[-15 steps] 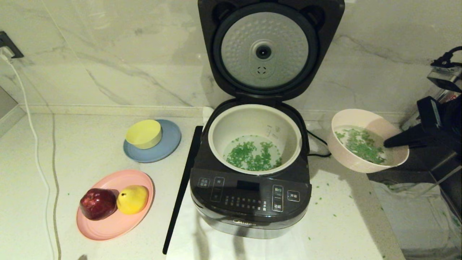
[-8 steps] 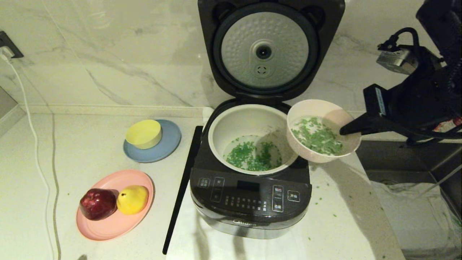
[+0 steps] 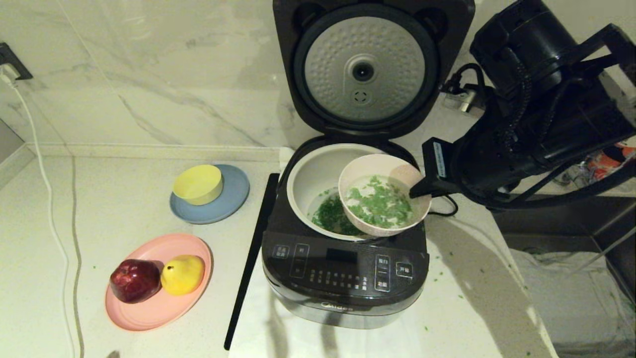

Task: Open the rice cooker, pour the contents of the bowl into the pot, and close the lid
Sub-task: Pour the water from the bowl into the rice cooker

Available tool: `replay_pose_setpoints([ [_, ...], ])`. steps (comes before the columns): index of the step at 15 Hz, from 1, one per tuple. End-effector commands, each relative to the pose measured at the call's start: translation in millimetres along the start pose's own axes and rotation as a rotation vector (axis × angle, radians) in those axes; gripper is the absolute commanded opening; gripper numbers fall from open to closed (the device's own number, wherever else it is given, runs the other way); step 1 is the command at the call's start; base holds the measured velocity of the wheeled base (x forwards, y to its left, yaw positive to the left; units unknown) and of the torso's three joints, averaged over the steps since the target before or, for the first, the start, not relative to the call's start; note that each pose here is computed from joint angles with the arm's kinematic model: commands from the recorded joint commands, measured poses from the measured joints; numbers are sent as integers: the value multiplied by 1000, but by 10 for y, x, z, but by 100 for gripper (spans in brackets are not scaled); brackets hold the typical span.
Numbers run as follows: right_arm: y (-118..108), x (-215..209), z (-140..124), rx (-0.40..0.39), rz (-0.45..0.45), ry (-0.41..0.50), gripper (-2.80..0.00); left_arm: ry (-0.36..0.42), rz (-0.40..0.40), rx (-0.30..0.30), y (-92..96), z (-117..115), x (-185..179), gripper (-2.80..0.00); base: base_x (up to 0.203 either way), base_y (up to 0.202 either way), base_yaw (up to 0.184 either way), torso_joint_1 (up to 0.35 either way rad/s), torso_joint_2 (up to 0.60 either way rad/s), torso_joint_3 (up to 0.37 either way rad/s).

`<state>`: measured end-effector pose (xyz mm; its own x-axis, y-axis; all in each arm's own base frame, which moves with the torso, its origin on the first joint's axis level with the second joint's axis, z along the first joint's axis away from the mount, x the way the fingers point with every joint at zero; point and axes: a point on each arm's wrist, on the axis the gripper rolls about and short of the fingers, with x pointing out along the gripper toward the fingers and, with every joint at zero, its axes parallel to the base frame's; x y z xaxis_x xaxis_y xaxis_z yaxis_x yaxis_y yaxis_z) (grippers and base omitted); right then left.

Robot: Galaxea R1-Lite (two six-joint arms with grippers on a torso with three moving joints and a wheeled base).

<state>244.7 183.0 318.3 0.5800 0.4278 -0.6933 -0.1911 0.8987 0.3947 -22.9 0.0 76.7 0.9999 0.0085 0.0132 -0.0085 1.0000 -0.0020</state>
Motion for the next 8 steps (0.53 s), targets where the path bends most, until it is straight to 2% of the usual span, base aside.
replay_pose_setpoints([
  [1,29,138,6,-3,-3,9,-280,9,2,0,0,-24,7,-280,0,0,0,0,0,0],
  [8,75,347,5,-11,-33,3,-280,9,1,0,0,-25,7,-280,0,0,0,0,0,0],
])
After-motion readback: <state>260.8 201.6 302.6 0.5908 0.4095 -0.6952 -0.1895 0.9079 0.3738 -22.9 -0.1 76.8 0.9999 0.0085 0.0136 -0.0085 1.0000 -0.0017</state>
